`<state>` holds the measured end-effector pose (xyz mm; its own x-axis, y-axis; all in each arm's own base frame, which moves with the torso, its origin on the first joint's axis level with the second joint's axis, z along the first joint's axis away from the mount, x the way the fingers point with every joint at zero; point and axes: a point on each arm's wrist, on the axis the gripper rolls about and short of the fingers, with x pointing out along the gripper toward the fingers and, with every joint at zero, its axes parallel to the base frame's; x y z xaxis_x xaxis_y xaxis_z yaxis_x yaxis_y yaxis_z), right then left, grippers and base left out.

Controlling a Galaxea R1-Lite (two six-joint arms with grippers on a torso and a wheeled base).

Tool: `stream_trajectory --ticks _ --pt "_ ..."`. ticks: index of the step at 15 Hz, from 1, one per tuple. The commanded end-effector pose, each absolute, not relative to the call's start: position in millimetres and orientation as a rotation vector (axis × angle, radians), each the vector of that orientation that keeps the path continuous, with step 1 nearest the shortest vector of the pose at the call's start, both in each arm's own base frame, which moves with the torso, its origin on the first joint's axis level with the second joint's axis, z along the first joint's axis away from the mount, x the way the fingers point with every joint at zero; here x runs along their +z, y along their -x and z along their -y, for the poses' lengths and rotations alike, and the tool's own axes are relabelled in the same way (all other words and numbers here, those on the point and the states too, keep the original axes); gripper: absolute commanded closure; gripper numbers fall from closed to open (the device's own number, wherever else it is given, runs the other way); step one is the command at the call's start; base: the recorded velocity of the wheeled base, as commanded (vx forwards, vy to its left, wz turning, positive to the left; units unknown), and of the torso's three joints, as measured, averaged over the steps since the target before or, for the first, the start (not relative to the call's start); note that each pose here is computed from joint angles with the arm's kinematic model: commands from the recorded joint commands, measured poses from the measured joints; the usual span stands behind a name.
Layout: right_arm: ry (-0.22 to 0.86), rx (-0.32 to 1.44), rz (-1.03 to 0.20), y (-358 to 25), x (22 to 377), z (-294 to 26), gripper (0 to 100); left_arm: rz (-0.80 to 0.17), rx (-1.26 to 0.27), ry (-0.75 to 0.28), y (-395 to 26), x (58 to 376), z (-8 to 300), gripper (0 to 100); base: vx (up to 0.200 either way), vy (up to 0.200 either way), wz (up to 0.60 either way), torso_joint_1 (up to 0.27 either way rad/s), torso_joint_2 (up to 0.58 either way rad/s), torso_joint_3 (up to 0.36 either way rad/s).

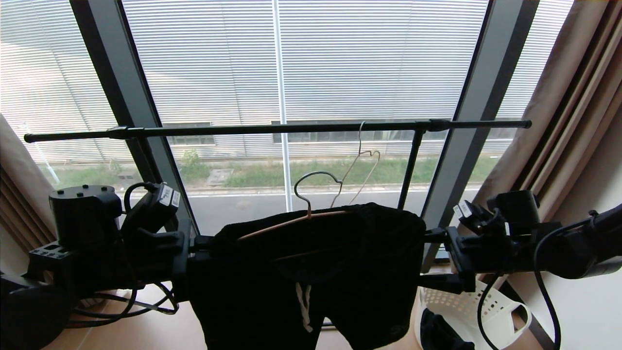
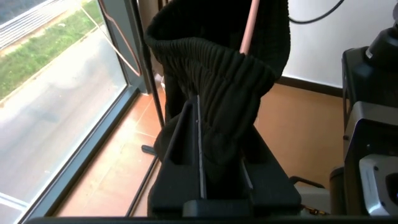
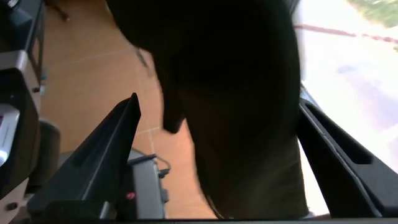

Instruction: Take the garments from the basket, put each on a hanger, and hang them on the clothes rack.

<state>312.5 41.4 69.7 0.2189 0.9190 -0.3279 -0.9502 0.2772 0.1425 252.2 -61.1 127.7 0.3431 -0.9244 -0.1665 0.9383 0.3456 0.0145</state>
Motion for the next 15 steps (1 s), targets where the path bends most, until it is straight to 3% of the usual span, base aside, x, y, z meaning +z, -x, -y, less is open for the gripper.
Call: stream_trajectory --ticks 1,6,7,15 --pt "0.071 1.302 -0.423 -316.2 54.5 -43.2 0 -0.138 -1.215 -0.105 -252.1 129.0 62.1 100 0.000 0.000 0.00 0.000 0.00 0.000" --pt "0.059 1.314 -0.455 -323.6 42.8 -50.1 0 -0.133 -1.239 -0.089 -248.6 130.5 68.7 100 0.000 0.000 0.00 0.000 0.00 0.000" --pt "0.061 1.313 -0.456 -323.9 43.0 -50.6 100 -0.134 -1.239 -0.089 -248.1 130.4 68.6 100 0.000 0.000 0.00 0.000 0.00 0.000" --pt "0.077 1.230 -0.433 -333.4 49.4 -29.2 100 -0.150 -1.194 -0.033 -242.8 130.2 57.8 100 0.000 0.000 0.00 0.000 0.00 0.000"
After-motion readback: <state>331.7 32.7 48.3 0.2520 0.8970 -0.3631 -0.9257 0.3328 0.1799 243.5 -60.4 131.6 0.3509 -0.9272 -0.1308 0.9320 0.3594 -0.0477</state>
